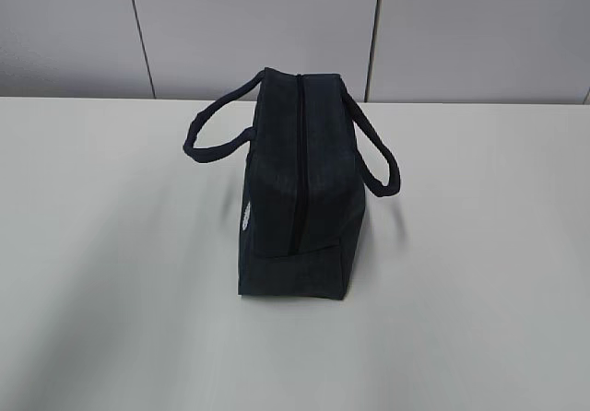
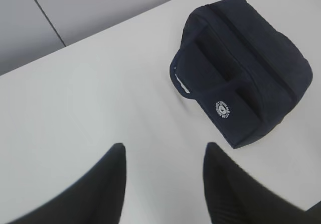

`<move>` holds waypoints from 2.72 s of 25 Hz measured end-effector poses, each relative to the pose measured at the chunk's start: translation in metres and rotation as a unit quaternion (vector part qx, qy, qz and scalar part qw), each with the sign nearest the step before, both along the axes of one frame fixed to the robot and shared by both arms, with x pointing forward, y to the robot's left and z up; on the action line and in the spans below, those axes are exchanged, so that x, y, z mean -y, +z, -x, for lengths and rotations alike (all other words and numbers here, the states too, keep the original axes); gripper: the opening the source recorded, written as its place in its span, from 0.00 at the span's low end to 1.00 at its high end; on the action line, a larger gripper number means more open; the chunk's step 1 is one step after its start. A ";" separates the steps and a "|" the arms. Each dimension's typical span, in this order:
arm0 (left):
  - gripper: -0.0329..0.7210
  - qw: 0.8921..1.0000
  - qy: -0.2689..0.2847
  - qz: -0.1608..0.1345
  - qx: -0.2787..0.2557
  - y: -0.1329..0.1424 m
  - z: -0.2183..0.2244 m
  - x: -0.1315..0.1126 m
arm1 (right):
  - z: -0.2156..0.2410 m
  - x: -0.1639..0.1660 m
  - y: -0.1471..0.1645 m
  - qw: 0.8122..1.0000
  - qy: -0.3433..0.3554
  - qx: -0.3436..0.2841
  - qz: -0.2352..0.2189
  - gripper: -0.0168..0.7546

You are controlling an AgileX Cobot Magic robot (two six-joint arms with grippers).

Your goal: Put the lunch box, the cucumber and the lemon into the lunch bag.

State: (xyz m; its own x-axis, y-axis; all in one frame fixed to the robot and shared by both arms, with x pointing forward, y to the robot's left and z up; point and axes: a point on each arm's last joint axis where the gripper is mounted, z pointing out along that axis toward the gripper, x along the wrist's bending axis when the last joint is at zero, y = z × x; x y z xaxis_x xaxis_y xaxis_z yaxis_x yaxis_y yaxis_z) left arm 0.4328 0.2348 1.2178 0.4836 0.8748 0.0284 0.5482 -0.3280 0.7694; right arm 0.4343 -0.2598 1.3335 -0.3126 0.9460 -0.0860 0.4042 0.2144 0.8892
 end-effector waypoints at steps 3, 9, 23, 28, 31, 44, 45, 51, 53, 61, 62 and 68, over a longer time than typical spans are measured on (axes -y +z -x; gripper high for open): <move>0.49 1.000 0.000 0.003 0.015 0.001 0.026 -0.007 | 0.020 0.003 -0.007 1.000 -0.002 -0.008 -0.002 0.52; 0.48 1.000 0.005 0.010 0.025 -0.028 0.088 -0.023 | 0.088 0.012 -0.044 1.000 -0.003 -0.022 -0.002 0.52; 0.48 0.995 0.007 0.036 0.093 -0.082 0.221 -0.057 | 0.227 0.026 -0.209 0.998 0.009 -0.009 -0.063 0.51; 0.48 0.995 0.013 0.029 0.094 -0.109 0.229 -0.061 | 0.238 0.026 -0.249 0.998 0.011 -0.018 -0.066 0.52; 0.48 0.996 0.013 0.028 0.088 -0.126 0.230 -0.061 | 0.233 0.027 -0.261 0.998 0.003 -0.042 -0.056 0.51; 0.48 0.999 0.027 0.012 0.037 -0.164 0.216 -0.060 | 0.214 0.028 -0.287 0.997 -0.015 -0.068 -0.041 0.50; 0.48 0.999 0.028 0.013 0.041 -0.164 0.215 -0.060 | 0.213 0.028 -0.288 0.997 -0.016 -0.064 -0.042 0.50; 0.42 0.997 0.033 0.023 0.067 -0.164 0.208 -0.058 | 0.209 0.029 -0.290 0.997 -0.022 -0.055 -0.039 0.50; 0.42 0.996 0.034 0.025 0.075 -0.166 0.205 -0.058 | 0.209 0.029 -0.290 0.998 -0.023 -0.054 -0.039 0.50; 0.40 0.996 0.035 0.026 0.080 -0.166 0.204 -0.058 | 0.208 0.029 -0.290 0.998 -0.024 -0.052 -0.038 0.50; 0.40 0.996 0.035 0.026 0.080 -0.166 0.204 -0.058 | 0.208 0.029 -0.290 0.998 -0.024 -0.052 -0.038 0.50; 0.39 0.996 0.035 0.026 0.080 -0.166 0.204 -0.058 | 0.208 0.029 -0.290 0.997 -0.037 -0.051 -0.038 0.49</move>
